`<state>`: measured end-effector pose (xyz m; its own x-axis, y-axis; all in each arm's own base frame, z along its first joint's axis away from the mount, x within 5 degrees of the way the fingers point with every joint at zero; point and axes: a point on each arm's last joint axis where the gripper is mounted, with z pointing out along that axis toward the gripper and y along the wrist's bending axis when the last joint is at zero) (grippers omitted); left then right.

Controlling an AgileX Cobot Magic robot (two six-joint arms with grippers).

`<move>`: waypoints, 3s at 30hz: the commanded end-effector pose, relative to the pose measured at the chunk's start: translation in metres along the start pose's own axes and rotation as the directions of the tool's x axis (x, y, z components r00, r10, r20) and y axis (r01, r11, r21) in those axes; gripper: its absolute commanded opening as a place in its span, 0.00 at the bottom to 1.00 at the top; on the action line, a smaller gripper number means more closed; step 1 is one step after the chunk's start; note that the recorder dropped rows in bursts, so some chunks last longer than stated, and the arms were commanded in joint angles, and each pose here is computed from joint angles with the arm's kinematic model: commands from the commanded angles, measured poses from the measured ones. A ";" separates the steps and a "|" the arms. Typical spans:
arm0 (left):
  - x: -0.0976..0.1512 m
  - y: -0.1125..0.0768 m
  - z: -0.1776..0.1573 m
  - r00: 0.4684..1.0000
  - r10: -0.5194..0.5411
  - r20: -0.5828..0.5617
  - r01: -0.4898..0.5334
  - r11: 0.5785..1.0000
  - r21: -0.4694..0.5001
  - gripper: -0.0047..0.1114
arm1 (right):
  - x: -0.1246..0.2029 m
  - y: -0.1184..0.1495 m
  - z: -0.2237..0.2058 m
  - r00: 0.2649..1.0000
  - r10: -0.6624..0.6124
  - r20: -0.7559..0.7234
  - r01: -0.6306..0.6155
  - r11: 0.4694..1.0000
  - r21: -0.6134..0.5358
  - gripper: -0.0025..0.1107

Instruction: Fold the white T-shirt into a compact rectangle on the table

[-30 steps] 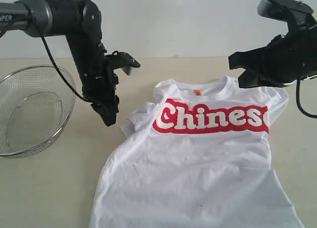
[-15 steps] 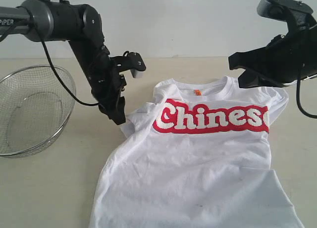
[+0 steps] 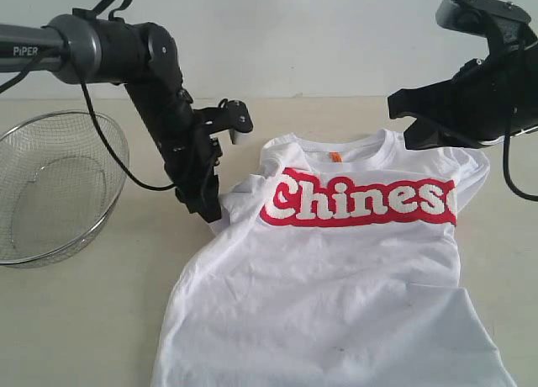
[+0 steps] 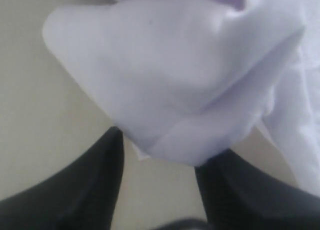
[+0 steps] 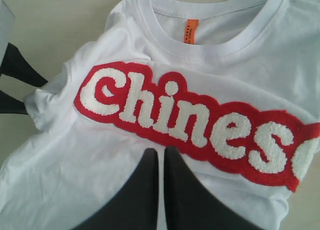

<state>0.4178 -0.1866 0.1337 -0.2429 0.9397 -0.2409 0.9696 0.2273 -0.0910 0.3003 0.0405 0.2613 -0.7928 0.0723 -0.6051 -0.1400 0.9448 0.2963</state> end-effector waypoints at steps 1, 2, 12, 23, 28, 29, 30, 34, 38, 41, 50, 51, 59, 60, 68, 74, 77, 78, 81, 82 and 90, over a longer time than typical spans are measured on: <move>-0.001 0.002 0.007 1.000 0.000 0.014 0.000 1.000 -0.012 0.41 | -0.001 0.000 -0.005 1.000 -0.006 0.015 0.006 1.000 0.001 0.02; -0.001 0.002 0.007 1.000 0.000 0.016 0.000 1.000 -0.016 0.41 | -0.001 0.000 -0.005 1.000 -0.006 0.015 0.006 1.000 0.001 0.02; -0.007 0.002 0.008 0.996 -0.036 0.081 0.037 0.999 -0.010 0.41 | -0.002 0.000 -0.005 1.000 -0.006 0.020 0.006 1.000 0.003 0.02; -0.010 0.007 0.007 0.992 -0.038 0.122 0.047 0.997 -0.066 0.16 | -0.002 0.000 -0.005 1.000 -0.008 0.020 0.008 1.000 0.003 0.02; -0.010 0.008 0.003 0.993 -0.024 0.114 0.034 0.996 -0.086 0.08 | -0.002 0.000 -0.005 1.000 -0.010 0.020 0.010 1.000 0.003 0.02; -0.010 0.008 0.001 0.994 -0.015 0.105 0.025 0.995 -0.097 0.08 | -0.002 0.000 -0.005 1.000 -0.012 0.020 0.012 1.000 0.003 0.02; -0.009 0.009 -0.001 0.996 0.001 0.087 0.009 0.994 -0.113 0.08 | -0.002 0.000 -0.005 1.000 -0.012 0.020 0.012 1.000 0.003 0.02; -0.004 0.012 -0.014 1.000 0.020 0.018 -0.016 0.983 -0.184 0.08 | -0.002 0.000 -0.005 1.000 -0.012 0.023 0.012 1.000 0.004 0.02; 0.001 0.014 -0.027 0.999 0.009 -0.044 -0.020 0.967 -0.253 0.08 | -0.002 -0.001 -0.004 1.000 -0.009 0.018 0.009 1.000 0.003 0.02; 0.004 0.016 -0.033 0.996 -0.007 -0.084 -0.018 0.957 -0.290 0.08 | -0.001 -0.001 -0.002 1.000 -0.008 0.011 0.008 1.000 0.003 0.02; 0.015 0.010 -0.036 0.978 -0.033 -0.208 -0.017 0.973 -0.231 0.08 | 0.002 -0.004 0.008 1.000 0.002 -0.023 -0.002 1.000 0.004 0.02; 0.018 0.007 -0.036 0.970 -0.029 -0.242 -0.022 0.978 -0.206 0.08 | 0.002 -0.004 0.008 1.000 0.002 -0.025 -0.002 1.000 0.004 0.02; 0.013 -0.001 -0.075 0.980 -0.034 -0.198 -0.020 0.964 -0.267 0.08 | 0.002 -0.004 0.008 0.999 0.004 -0.032 -0.004 1.000 -0.002 0.02; 0.009 -0.003 -0.081 0.987 -0.036 -0.154 -0.010 0.959 -0.283 0.08 | 0.002 -0.004 0.008 0.999 0.004 -0.032 -0.004 1.000 -0.002 0.02; -0.001 -0.008 -0.102 0.998 -0.058 -0.022 0.048 0.947 -0.318 0.08 | 0.003 -0.004 0.008 0.999 0.005 -0.035 -0.005 1.000 -0.004 0.02; -0.002 -0.017 -0.099 0.996 -0.088 -0.015 0.083 0.971 -0.223 0.08 | 0.002 -0.004 0.008 1.000 0.005 -0.031 -0.005 1.000 -0.002 0.02; -0.005 -0.023 -0.098 0.994 -0.111 0.023 0.113 0.981 -0.157 0.08 | 0.003 -0.003 0.008 0.999 0.018 -0.032 -0.018 1.000 -0.014 0.02; -0.006 -0.026 -0.098 0.992 -0.121 0.028 0.123 0.985 -0.123 0.08 | 0.003 -0.002 0.008 0.999 0.015 -0.033 -0.016 1.000 -0.019 0.02; -0.007 -0.031 -0.097 0.990 -0.137 0.038 0.139 0.988 -0.062 0.08 | 0.004 0.000 0.008 0.999 0.013 -0.046 -0.014 0.999 -0.037 0.02; -0.007 -0.031 -0.097 0.989 -0.139 0.040 0.141 0.988 -0.058 0.08 | 0.004 0.000 0.008 0.999 0.012 -0.049 -0.014 0.999 -0.040 0.02; -0.002 -0.043 -0.074 0.974 -0.222 0.047 0.218 0.973 0.072 0.08 | 0.005 0.000 0.008 0.998 0.011 -0.056 -0.013 0.999 -0.044 0.02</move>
<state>0.3848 -0.1781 0.2126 -0.4253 0.8678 -0.2569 0.9043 0.3955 -0.1607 0.3017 0.0448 0.2521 -0.8267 0.0680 -0.5586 -0.1515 0.9292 0.3372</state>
